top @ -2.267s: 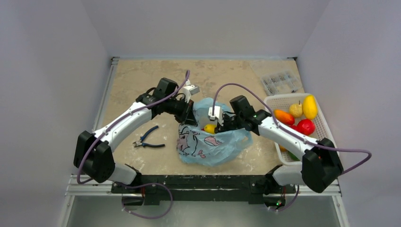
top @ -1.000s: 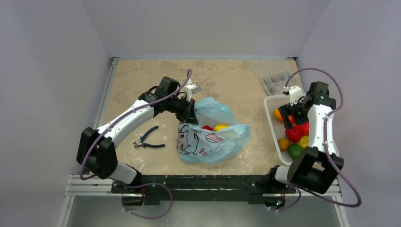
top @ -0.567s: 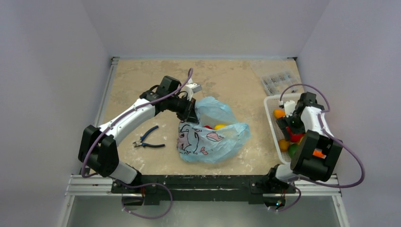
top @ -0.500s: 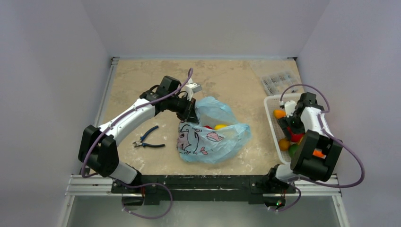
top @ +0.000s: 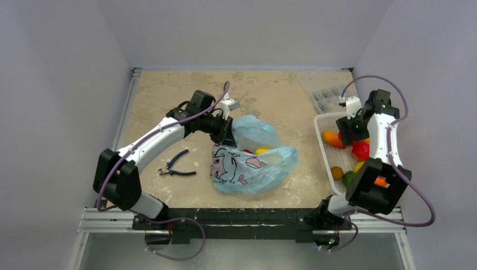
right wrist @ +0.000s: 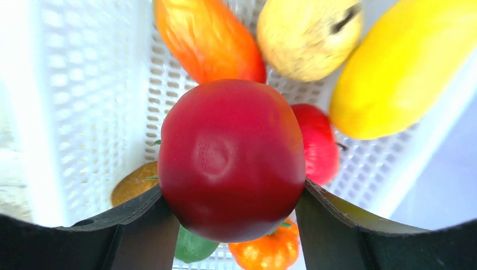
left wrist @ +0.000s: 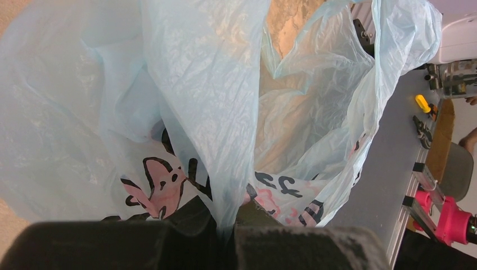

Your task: Place the fake fruits into the plastic bag and tie a complex knot

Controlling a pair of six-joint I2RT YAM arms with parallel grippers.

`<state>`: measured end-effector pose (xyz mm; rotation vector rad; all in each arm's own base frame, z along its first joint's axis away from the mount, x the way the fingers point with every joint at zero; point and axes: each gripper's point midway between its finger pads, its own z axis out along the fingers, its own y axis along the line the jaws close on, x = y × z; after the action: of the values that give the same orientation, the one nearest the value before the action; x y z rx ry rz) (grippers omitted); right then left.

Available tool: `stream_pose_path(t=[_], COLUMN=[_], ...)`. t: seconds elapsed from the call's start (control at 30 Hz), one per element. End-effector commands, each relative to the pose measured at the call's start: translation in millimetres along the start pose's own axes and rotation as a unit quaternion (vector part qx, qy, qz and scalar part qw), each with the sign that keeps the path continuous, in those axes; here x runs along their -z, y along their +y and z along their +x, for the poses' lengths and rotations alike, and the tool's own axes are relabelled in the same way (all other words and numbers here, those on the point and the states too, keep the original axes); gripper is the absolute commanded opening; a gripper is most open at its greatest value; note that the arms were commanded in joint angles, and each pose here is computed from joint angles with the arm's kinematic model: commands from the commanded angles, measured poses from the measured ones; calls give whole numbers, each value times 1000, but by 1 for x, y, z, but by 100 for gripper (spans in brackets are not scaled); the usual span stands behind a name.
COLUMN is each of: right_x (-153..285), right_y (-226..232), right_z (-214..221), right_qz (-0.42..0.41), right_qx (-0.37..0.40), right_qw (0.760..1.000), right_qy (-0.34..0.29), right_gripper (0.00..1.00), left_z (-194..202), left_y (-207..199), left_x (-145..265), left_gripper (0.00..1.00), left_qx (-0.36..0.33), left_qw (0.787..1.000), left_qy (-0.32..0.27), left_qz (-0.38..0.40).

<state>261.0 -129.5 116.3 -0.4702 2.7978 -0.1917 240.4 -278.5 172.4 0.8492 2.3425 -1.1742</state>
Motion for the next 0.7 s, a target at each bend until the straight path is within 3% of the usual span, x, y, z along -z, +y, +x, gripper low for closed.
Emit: stream_pose_path(t=[0.0, 0.1, 0.3, 0.5, 0.67], right_x=[69, 109, 174, 161, 152], right_y=[19, 60, 165, 254, 307], right_z=[-49, -81, -140, -161, -144], right_qz=[-59, -142, -283, -332, -356], right_qx=[16, 51, 140, 225, 298], right_qw=[992, 974, 898, 858, 833], right_qy=[-112, -171, -307, -322, -302], right_gripper=[38, 39, 39, 36, 35], left_z=[-17, -16, -18, -20, -21], left_y=[-7, -6, -8, -9, -9], left_x=[7, 6, 6, 4, 5], left_gripper=[0, 0, 0, 0, 0], left_qx=[-32, -32, -30, -26, -22], left_qw=[999, 999, 999, 999, 999], left_qy=[-23, -22, -21, -20, -18], left_qz=[7, 7, 12, 18, 16])
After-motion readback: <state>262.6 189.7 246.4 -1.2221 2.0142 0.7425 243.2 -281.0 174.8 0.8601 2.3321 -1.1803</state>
